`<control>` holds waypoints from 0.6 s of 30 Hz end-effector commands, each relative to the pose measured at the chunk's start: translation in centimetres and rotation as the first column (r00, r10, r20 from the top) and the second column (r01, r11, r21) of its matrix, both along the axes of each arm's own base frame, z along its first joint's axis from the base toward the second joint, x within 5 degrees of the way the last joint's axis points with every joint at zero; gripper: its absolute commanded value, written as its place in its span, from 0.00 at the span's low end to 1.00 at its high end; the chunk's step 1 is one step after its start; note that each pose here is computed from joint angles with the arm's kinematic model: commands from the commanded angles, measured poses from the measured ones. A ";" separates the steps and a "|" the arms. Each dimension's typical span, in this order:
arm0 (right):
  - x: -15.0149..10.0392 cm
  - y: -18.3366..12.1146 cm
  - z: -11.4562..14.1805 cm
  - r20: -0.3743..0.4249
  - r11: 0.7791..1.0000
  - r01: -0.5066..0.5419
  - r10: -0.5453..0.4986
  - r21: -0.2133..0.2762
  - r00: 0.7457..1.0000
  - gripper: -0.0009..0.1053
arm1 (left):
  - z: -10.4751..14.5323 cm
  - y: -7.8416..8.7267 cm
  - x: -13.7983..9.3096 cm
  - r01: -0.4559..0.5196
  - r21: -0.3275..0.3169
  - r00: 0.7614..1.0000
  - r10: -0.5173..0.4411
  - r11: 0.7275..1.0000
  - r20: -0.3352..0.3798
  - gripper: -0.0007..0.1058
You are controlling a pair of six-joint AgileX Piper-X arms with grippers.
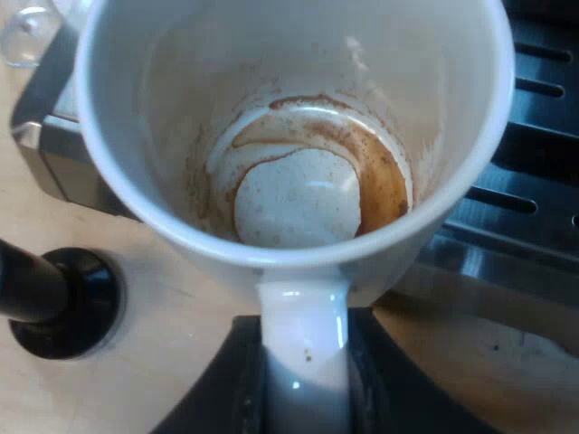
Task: Place mug into machine
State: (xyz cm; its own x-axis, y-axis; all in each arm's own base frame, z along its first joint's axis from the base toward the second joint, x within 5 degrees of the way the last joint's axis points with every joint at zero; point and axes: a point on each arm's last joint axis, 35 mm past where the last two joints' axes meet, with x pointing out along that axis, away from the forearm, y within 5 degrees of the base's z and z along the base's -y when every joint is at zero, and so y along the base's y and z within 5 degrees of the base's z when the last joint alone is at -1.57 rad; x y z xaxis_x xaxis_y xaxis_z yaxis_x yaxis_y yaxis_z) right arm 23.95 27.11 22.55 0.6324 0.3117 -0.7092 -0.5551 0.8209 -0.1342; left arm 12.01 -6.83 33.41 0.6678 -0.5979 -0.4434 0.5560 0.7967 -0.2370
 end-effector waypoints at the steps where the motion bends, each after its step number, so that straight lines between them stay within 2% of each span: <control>1: 0.6 0.6 2.0 0.090 0.999 0.021 -0.025 0.047 0.996 0.01 | 0.3 -0.1 0.1 0.001 0.000 1.000 -0.001 1.000 0.024 0.68; 18: 1.4 1.4 1.0 0.118 0.997 0.036 -0.043 0.061 0.992 0.01 | 0.3 -0.1 0.1 0.001 0.000 1.000 -0.001 1.000 0.024 0.68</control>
